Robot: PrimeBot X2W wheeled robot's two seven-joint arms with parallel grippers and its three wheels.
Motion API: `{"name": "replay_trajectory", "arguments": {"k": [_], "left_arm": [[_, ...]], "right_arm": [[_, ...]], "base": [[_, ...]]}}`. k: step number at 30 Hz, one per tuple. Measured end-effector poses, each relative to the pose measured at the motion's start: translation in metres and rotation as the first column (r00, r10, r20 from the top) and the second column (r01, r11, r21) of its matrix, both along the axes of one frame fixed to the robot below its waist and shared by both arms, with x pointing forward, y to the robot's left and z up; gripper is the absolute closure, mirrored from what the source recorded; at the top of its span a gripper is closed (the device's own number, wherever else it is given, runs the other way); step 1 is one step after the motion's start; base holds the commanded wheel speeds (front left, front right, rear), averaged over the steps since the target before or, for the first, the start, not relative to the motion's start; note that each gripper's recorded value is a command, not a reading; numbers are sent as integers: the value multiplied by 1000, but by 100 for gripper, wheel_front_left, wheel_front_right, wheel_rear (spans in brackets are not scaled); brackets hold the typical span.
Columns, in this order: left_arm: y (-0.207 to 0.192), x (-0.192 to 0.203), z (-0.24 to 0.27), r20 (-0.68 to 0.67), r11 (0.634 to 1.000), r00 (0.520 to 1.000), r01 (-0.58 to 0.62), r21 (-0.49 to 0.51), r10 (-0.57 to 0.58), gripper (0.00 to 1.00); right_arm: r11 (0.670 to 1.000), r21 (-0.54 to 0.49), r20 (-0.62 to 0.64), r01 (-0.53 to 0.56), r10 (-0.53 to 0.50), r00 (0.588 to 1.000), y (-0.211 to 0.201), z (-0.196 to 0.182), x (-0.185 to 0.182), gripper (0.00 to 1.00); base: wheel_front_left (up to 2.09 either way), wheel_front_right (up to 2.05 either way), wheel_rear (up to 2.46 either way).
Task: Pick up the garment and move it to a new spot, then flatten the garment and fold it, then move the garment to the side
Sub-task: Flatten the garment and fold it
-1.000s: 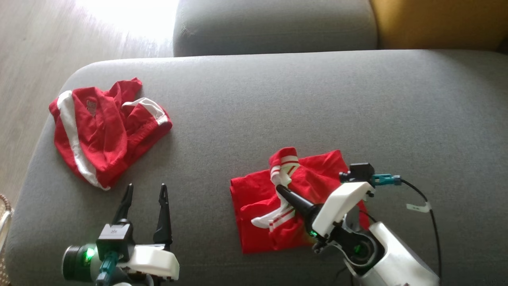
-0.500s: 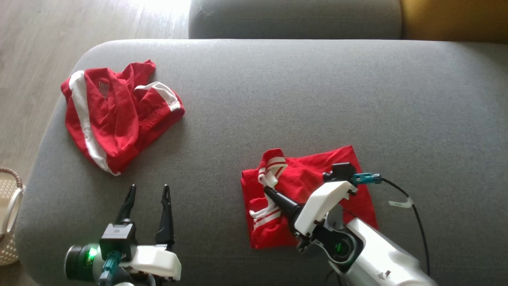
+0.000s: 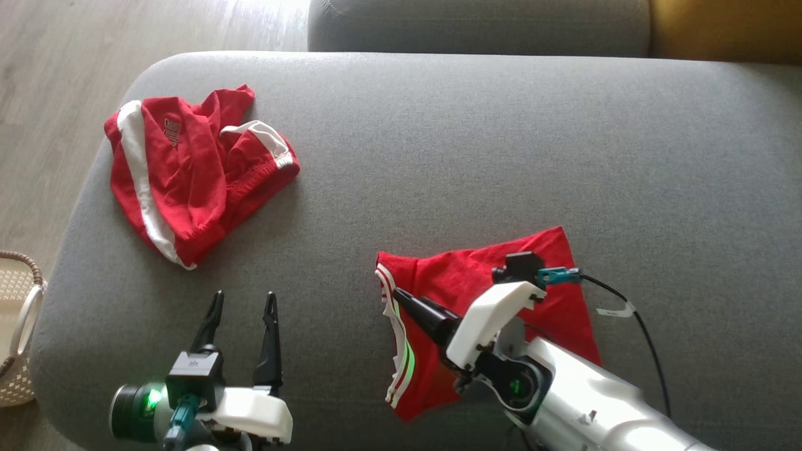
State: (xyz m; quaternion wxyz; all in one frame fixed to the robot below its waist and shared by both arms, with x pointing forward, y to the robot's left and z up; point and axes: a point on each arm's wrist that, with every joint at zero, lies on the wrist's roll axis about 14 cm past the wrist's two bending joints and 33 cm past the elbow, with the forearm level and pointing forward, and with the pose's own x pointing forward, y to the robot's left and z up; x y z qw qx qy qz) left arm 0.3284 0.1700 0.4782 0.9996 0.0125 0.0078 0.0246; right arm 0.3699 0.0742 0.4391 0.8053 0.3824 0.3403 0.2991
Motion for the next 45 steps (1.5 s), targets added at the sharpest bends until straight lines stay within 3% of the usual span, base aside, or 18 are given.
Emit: {"name": "replay_trajectory", "arguments": {"k": [6, 11, 15, 18, 23, 26, 30, 35, 41, 45], "left_arm": [[-2, 0, 1, 6, 1000, 1000, 6, 0, -6, 0], [-5, 1, 9, 31, 1000, 999, 17, 0, -17, 0], [-4, 5, 17, 58, 1000, 998, 12, 2, -12, 0], [-7, 7, 23, 75, 1000, 997, 21, 1, -21, 0], [-6, 11, 29, 96, 1000, 995, 22, 2, -22, 0], [-7, 12, 32, 104, 1000, 994, 25, 2, -25, 0], [-7, 13, 34, 112, 1000, 993, 27, 2, -27, 0], [-7, 13, 35, 115, 1000, 993, 25, -4, -24, 0], [-2, 13, 32, 105, 1000, 994, 10, -21, -8, 0], [-2, 7, 27, 89, 1000, 996, 1, -22, 1, 0]], "right_arm": [[999, 42, 61, -4, 2, 998, 11, 23, 1, 0], [996, -49, 269, 80, -64, 961, -11, 49, 38, 0], [968, -202, 485, 151, -36, 874, -47, 73, 72, 0], [938, -230, 573, 260, -86, 815, -91, 94, 96, 0], [864, -247, 735, 440, -129, 666, -169, 136, 117, 0], [820, -251, 788, 515, -136, 600, -200, 137, 107, 0], [759, -255, 821, 599, -157, 549, -229, 119, 76, 0], [703, -249, 830, 666, -199, 521, -234, 97, 34, 0], [671, -288, 841, 683, -165, 516, -228, 88, 8, 0], [651, -270, 851, 709, -182, 492, -233, 94, 4, 0]], "base": [[0, 0, 0], [0, 0, 0], [0, 0, 0], [0, 0, 0], [0, 0, 0], [0, 0, 0], [0, 0, 0], [0, 0, 0], [0, 0, 0], [0, 0, 0]]}}
